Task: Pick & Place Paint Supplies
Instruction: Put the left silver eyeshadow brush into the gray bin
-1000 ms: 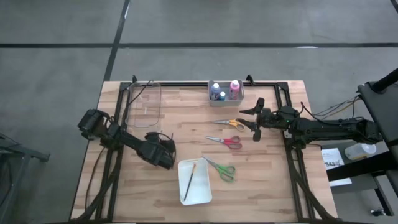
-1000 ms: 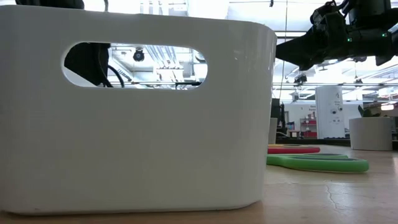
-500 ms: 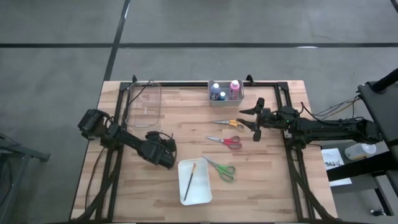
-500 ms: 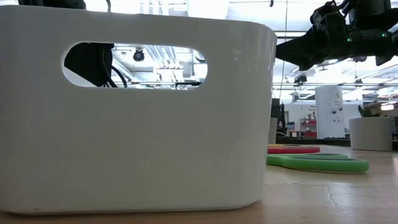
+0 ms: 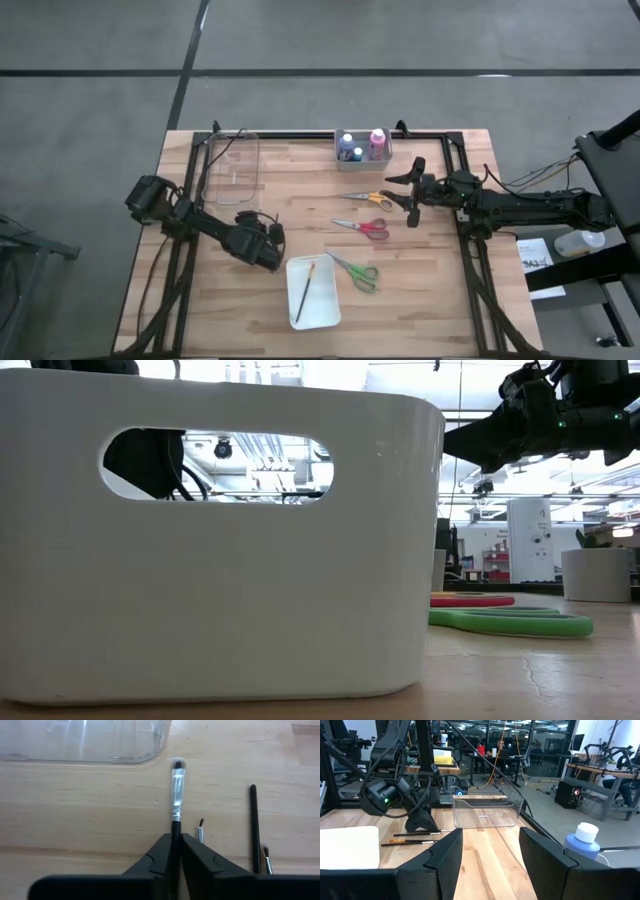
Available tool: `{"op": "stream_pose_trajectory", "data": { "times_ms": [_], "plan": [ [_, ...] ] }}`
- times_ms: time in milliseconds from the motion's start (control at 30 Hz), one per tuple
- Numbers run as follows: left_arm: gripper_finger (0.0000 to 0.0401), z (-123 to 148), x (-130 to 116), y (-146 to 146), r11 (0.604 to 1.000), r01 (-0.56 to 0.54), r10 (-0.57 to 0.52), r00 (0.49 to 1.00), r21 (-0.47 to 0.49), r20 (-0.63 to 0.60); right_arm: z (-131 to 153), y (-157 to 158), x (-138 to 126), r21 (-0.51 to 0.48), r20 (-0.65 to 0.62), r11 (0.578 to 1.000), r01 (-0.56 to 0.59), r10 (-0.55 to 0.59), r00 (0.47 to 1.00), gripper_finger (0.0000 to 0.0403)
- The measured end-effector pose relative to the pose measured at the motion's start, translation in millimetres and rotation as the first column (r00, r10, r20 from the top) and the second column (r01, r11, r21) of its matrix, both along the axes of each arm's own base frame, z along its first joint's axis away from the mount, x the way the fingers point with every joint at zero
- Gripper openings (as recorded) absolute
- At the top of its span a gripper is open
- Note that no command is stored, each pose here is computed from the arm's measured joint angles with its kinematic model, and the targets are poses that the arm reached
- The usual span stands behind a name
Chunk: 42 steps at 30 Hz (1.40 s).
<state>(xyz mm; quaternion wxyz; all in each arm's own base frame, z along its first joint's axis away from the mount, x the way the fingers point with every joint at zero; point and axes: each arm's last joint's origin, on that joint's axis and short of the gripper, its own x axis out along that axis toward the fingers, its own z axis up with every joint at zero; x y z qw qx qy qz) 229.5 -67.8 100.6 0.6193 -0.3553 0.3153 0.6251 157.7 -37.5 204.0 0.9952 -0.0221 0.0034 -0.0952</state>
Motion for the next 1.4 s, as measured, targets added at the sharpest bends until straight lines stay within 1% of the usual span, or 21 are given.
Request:
{"op": "stream_pose_trajectory", "data": {
  "times_ms": [133,233,567,700,800,900,1400],
  "plan": [
    [0.0018,0,0,0,1.0,0.001,-0.001,1.0,0.002,0.0,0,0,0,0.0,0.0,1.0,0.0,0.0,1.0,0.0193],
    [0.0008,0,0,0,1.0,0.004,-0.004,1.0,0.004,0.0,0,0,0,0.0,0.0,1.0,0.0,0.0,1.0,0.0193],
    [0.0008,1,0,0,1.0,0.018,-0.018,1.0,0.004,-0.001,0,0,0,0.0,0.0,1.0,0.0,0.0,1.0,0.0193],
    [0.0008,6,0,0,1.0,0.017,-0.017,1.0,-0.018,0.015,0,0,0,0.0,0.0,1.0,0.001,-0.001,1.0,0.0193],
    [0.0007,10,0,-1,0.998,0.037,-0.036,0.999,-0.045,0.027,0,0,0,0.0,0.0,1.0,0.001,-0.001,1.0,0.0193],
    [0.0004,13,1,-1,0.997,0.051,-0.05,0.998,-0.049,0.031,0,0,0,0.0,0.0,1.0,0.001,-0.001,1.0,0.0193],
    [0.0005,14,-1,0,0.998,0.053,-0.052,0.998,-0.037,0.022,0,0,0,0.0,0.0,1.0,0.0,0.0,1.0,0.0193]
  ]
}}
